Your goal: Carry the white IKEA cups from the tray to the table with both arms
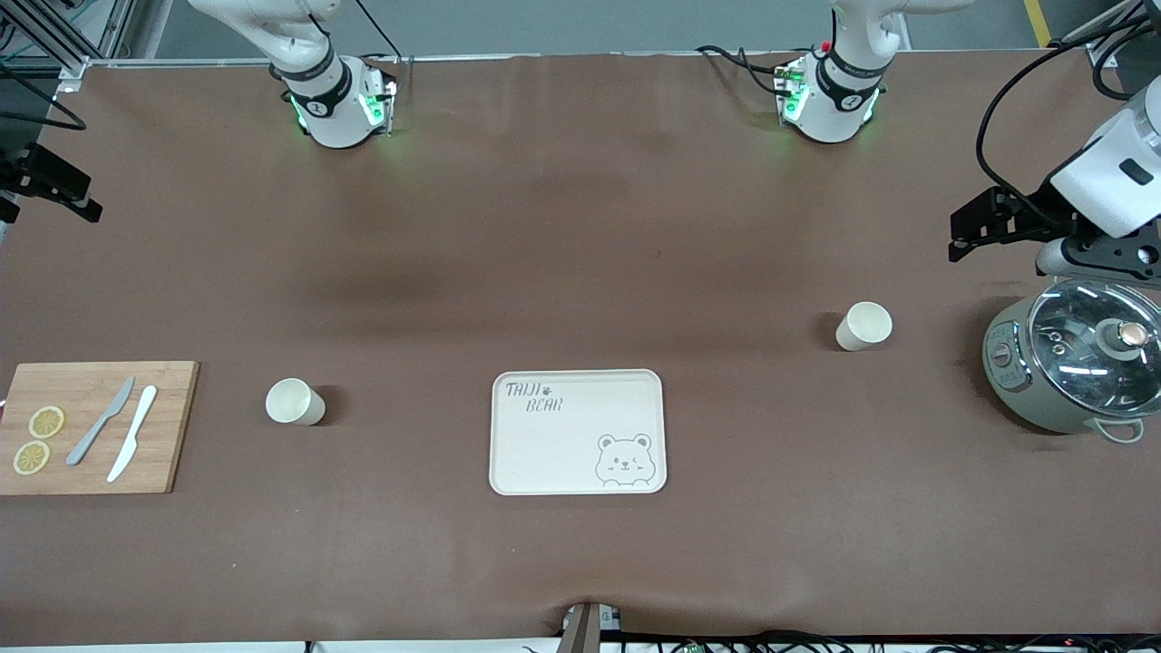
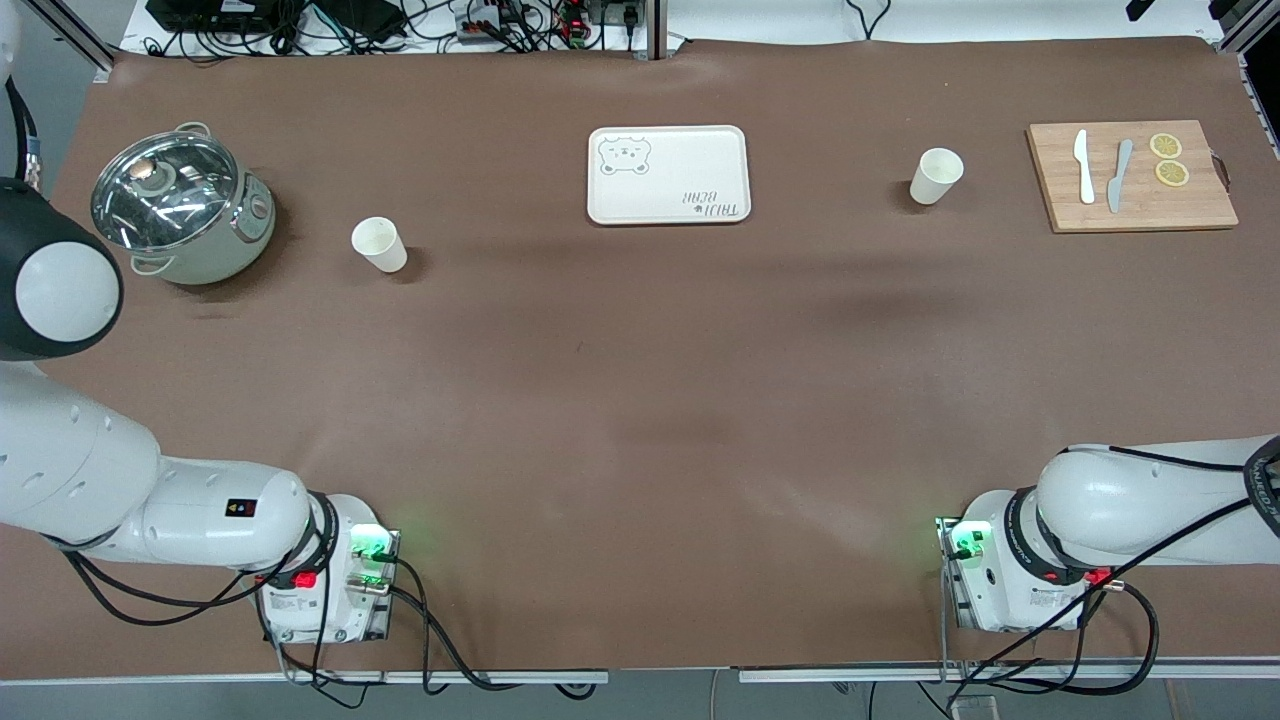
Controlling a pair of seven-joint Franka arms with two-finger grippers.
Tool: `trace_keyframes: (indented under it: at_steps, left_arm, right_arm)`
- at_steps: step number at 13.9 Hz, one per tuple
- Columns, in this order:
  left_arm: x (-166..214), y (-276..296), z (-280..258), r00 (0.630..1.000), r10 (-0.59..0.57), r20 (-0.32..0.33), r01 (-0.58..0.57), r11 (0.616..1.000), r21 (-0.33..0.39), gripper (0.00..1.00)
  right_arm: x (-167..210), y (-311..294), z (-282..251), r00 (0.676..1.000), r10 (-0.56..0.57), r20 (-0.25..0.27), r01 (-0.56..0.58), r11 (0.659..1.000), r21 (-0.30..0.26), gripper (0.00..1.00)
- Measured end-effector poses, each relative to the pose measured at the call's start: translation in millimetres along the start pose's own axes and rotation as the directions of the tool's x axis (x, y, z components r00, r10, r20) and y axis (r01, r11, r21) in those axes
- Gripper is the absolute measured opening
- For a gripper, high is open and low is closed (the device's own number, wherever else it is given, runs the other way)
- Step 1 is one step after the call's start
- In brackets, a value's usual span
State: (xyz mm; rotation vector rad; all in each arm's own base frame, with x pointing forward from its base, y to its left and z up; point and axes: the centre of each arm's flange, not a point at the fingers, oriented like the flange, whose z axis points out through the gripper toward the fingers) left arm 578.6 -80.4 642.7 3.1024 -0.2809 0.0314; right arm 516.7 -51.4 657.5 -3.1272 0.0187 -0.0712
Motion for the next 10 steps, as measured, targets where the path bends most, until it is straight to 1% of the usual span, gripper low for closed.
trace_keyframes:
  at_steps: [6, 10]
  left_arm:
    - [0.0, -0.1, 0.5, 1.000, -0.001, 0.001, 0.001, 1.000, 0.000, 1.00]
    - [0.0, -0.2, 1.0, 1.000, -0.001, 0.002, 0.001, 1.000, 0.000, 1.00]
  right_arm:
    - [-0.1, 1.4, -6.2, 1.000, 0.003, -0.011, -0.003, 1.000, -0.001, 1.00]
    - [-1.3, 1.5, -5.5, 1.000, 0.004, -0.001, -0.004, 1.000, 0.000, 1.00]
